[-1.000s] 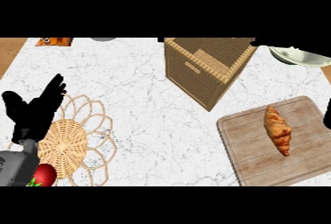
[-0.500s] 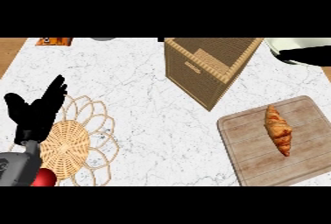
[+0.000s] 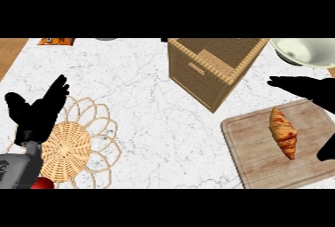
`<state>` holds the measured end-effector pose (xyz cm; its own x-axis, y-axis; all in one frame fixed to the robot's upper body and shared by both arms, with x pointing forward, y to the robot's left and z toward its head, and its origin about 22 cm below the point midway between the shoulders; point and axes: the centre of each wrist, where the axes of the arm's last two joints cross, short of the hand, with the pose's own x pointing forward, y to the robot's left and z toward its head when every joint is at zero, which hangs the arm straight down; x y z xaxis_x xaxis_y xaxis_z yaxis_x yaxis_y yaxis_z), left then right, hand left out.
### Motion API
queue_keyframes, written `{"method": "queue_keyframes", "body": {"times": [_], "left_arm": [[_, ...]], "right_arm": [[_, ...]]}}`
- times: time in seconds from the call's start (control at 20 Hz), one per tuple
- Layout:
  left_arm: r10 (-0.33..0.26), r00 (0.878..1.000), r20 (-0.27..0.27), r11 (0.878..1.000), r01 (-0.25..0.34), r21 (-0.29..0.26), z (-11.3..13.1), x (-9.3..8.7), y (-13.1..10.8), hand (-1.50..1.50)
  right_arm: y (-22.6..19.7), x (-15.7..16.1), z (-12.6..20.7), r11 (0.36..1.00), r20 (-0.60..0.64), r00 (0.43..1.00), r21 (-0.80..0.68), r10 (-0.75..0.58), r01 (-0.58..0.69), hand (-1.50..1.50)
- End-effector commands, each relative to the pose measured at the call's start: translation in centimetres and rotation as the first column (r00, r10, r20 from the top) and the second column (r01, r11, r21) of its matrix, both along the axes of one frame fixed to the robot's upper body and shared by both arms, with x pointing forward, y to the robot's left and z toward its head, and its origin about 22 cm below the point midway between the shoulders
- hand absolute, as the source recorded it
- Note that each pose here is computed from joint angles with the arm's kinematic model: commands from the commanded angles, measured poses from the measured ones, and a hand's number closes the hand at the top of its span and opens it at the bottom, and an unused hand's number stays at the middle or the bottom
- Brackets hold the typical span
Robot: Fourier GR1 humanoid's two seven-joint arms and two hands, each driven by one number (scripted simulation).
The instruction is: Pick the croissant from the cutting board and place it in the basket
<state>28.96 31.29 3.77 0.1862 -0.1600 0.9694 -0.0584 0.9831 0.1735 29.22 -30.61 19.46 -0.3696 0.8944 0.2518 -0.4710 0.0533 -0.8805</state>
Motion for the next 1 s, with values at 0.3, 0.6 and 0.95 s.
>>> {"method": "queue_keyframes", "body": {"times": [0.3,0.6,0.95], "left_arm": [[-0.01,1.0,0.005,1.0,0.01,-0.009,0.3,0.5,-0.4,0.0],[-0.005,1.0,0.01,1.0,0.005,-0.002,0.9,1.3,0.4,0.0],[-0.014,1.0,0.002,1.0,0.014,-0.013,-0.4,1.0,-0.8,0.0]], "right_arm": [[-1.9,2.6,-6.5,0.999,-0.005,1.0,-0.017,-0.029,0.029,-1.5],[-1.5,2.6,-9.8,0.996,-0.078,0.996,-0.086,-0.042,0.035,-1.5],[-3.4,4.3,-10.6,0.995,-0.072,0.997,-0.096,-0.021,0.014,-1.5]]}}
